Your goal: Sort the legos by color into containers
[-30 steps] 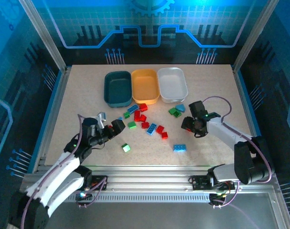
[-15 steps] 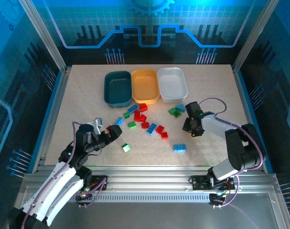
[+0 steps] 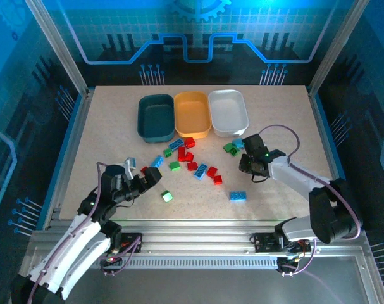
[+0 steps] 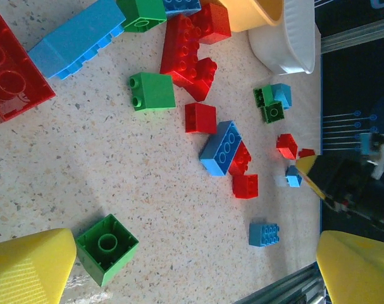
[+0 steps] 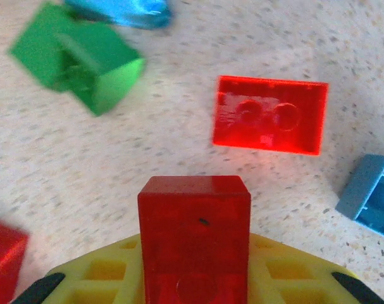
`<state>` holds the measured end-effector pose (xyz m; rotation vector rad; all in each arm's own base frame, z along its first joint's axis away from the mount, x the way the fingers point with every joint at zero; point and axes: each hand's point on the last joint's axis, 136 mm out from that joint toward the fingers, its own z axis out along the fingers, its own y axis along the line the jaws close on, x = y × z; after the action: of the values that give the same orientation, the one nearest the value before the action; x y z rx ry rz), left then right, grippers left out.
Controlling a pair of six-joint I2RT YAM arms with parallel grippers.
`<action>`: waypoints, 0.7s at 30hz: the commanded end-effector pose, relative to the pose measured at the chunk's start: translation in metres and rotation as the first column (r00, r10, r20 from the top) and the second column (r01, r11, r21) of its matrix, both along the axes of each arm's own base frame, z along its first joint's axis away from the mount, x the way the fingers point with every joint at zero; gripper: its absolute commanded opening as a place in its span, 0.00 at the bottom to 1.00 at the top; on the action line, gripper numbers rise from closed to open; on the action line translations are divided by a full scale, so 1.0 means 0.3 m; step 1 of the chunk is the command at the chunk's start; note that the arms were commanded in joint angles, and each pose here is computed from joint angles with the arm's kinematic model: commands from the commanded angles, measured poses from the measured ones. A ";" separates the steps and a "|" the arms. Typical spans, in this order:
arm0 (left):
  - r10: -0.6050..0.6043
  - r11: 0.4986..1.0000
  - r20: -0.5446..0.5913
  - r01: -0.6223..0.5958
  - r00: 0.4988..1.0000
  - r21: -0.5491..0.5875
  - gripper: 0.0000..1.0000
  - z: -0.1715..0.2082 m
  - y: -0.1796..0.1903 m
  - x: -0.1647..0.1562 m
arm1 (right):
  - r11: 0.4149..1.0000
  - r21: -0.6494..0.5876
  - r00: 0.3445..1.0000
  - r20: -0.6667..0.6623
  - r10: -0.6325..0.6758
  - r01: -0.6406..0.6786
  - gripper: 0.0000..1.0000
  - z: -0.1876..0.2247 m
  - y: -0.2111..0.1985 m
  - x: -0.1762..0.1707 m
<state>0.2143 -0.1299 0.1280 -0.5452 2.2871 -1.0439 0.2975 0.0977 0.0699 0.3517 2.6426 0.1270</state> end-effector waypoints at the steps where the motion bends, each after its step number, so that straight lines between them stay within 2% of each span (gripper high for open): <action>1: -0.002 1.000 0.019 0.002 1.000 -0.011 0.99 0.034 -0.015 0.029 | 0.998 -0.039 0.990 0.129 0.061 -0.057 0.31 0.166 0.026 0.096; 6: -0.017 0.999 -0.038 0.015 0.999 -0.036 0.99 -0.008 -0.052 0.077 | 0.995 -0.049 0.970 0.222 0.097 -0.088 0.31 0.274 0.086 0.340; 10: -0.023 0.999 -0.046 0.021 0.999 -0.037 0.99 -0.007 -0.062 0.095 | 0.986 -0.047 0.966 0.197 0.168 -0.161 0.30 0.256 0.171 0.555; 15: -0.015 1.000 -0.044 0.014 0.999 -0.012 0.99 -0.003 -0.050 0.099 | 0.979 -0.036 0.971 0.122 0.204 -0.201 0.32 0.164 0.230 0.720; 18: -0.015 1.000 -0.054 0.016 0.998 0.013 0.99 -0.012 -0.041 0.094 | 0.978 -0.022 0.973 0.096 0.210 -0.209 0.37 0.125 0.247 0.764; 19: -0.018 1.000 -0.052 0.019 0.998 0.014 0.99 -0.010 -0.041 0.094 | 0.978 -0.018 0.974 0.092 0.206 -0.206 0.40 0.123 0.247 0.773; 21: -0.026 1.000 -0.050 0.027 0.998 0.014 0.99 -0.003 -0.045 0.095 | 0.979 -0.010 0.974 0.102 0.204 -0.204 0.54 0.134 0.248 0.785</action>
<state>0.2396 -0.1409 0.1145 -0.5877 2.3604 -1.0334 0.5328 0.1733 0.0988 0.0929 2.5517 0.1820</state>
